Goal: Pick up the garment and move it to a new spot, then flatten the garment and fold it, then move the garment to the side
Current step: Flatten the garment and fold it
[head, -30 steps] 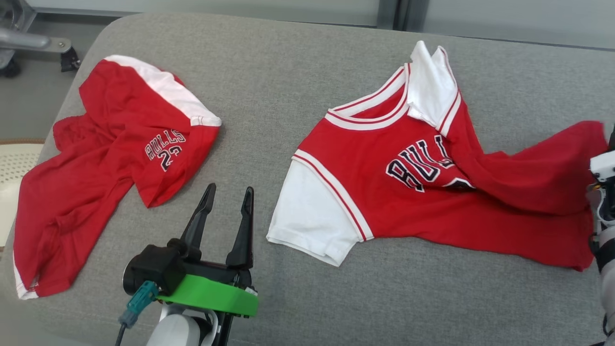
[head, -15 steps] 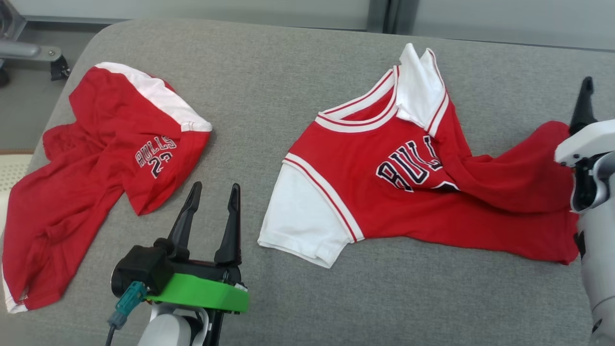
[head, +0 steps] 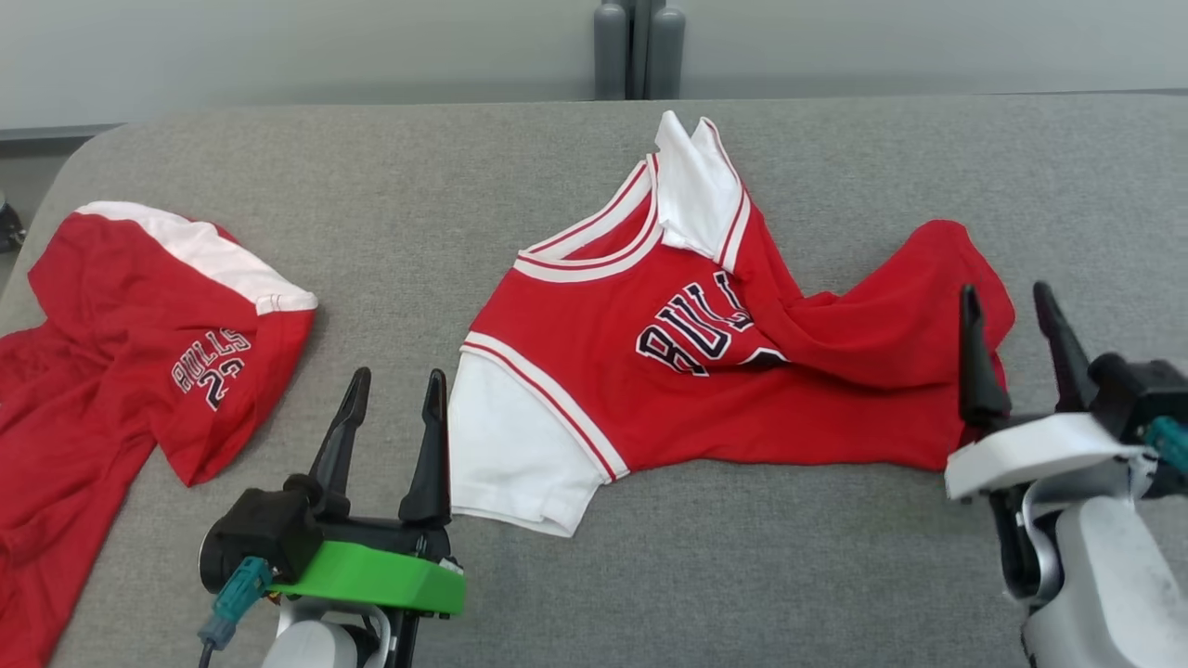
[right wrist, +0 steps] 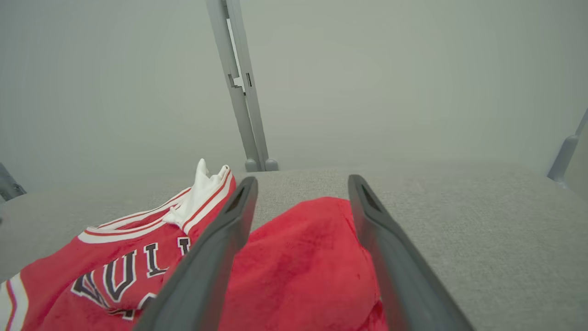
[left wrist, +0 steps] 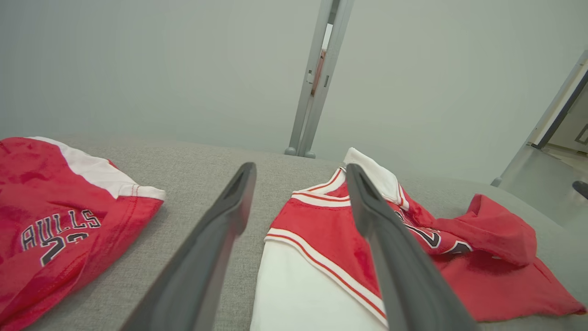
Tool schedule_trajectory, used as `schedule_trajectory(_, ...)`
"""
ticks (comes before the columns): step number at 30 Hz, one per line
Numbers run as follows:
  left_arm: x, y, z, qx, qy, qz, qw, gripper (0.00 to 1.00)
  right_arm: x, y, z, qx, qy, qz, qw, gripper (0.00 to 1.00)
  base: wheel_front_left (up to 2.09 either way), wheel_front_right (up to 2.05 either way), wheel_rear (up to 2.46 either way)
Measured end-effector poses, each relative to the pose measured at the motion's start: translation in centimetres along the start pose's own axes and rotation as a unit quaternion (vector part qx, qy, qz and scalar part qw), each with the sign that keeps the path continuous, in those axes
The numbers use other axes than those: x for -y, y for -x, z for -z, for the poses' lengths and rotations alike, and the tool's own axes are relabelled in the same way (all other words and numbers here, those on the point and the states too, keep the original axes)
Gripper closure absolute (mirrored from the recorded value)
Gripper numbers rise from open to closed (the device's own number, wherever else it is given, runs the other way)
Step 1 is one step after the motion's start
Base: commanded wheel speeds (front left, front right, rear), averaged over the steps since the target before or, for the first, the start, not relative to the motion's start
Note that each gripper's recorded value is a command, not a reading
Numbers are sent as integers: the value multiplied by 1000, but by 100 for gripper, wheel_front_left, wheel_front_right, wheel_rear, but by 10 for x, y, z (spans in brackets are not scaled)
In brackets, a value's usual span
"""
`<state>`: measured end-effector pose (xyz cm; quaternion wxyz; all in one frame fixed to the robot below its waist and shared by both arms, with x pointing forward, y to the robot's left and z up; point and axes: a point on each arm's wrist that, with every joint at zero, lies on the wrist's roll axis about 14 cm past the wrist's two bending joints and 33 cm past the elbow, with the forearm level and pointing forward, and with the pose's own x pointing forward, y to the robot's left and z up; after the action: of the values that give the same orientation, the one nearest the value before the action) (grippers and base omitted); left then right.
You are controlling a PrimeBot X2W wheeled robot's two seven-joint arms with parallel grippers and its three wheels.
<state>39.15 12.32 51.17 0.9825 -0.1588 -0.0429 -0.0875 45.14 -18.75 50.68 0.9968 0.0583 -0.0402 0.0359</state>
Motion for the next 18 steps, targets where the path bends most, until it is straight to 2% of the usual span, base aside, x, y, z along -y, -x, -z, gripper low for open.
schedule_trajectory(8,3,5,17,-28,-8,6,1000,0,1,41,21,-29,-33,23,999,0,0,0,0)
schedule_trajectory(18,-7,13,42,-70,-35,-8,997,0,4,44,18,-23,-42,34,998,0,0,0,0)
